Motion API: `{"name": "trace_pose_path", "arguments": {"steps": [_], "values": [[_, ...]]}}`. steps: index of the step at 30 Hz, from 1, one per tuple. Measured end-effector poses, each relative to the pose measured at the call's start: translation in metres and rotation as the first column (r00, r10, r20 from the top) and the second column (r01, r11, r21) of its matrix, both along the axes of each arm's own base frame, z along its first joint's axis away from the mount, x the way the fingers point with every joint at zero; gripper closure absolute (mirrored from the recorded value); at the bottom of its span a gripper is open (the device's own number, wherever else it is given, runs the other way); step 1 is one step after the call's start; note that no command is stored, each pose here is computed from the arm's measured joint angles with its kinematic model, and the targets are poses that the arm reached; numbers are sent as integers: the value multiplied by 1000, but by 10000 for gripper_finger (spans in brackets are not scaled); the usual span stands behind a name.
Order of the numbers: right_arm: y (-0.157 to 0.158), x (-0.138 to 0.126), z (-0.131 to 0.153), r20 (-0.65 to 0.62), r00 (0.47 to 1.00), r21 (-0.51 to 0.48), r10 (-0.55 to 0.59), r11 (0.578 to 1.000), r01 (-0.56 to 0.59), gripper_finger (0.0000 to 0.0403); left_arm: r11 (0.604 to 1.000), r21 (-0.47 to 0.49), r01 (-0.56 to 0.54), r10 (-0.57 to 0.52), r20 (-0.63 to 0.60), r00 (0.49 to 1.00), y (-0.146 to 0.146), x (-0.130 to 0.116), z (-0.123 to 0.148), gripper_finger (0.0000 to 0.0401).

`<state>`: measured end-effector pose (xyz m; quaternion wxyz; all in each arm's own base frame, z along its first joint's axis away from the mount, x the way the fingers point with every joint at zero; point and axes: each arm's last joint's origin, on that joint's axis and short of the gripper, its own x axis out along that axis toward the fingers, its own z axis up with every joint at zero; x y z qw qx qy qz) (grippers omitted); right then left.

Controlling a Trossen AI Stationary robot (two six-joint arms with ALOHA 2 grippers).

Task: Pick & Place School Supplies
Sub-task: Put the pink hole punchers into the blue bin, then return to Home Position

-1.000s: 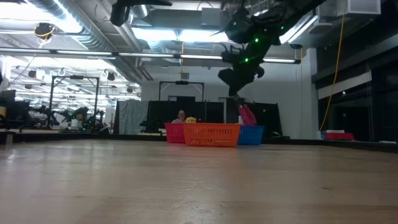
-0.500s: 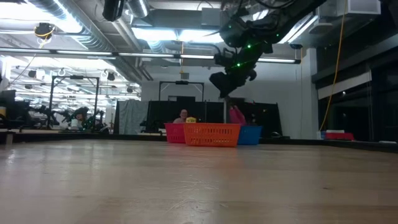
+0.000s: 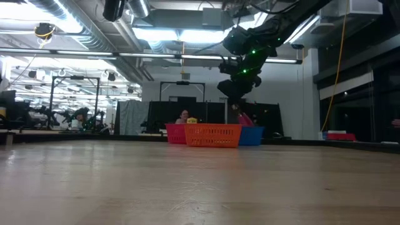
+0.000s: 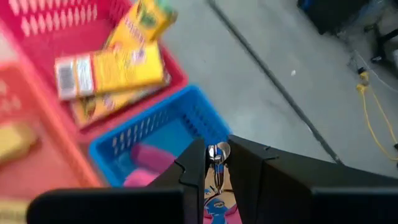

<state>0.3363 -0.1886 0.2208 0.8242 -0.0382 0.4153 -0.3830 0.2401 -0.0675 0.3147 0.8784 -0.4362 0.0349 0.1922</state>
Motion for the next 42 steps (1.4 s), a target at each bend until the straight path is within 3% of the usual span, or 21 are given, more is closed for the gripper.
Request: {"name": "trace_pose_path", "arguments": {"steps": [12, 19, 23, 29, 33, 42], "values": [[4, -7, -19, -42, 995, 94, 94, 992, -89, 355, 1000, -7, 3, -3, 14, 1000, -1, 0, 1, 240], [5, -7, -19, -7, 999, 119, 48, 992, -47, 217, 1000, -8, 9, -9, 16, 1000, -1, 0, 1, 240], [7, -11, -5, 38, 998, 102, 49, 993, -53, 178, 1000, -6, 9, -9, 14, 1000, -1, 0, 1, 240], [15, -27, 40, 150, 988, 13, -25, 1000, 24, 191, 1000, 10, 12, -12, 7, 1000, -1, 0, 1, 240], [21, -37, 61, 230, 973, 24, -10, 1000, 5, 212, 999, 32, 4, -4, 2, 1000, 0, 0, 1, 240], [25, -53, 49, 73, 984, 96, -161, 983, 153, 218, 999, 48, 3, -3, -3, 1000, 0, 0, 1, 240]]}}
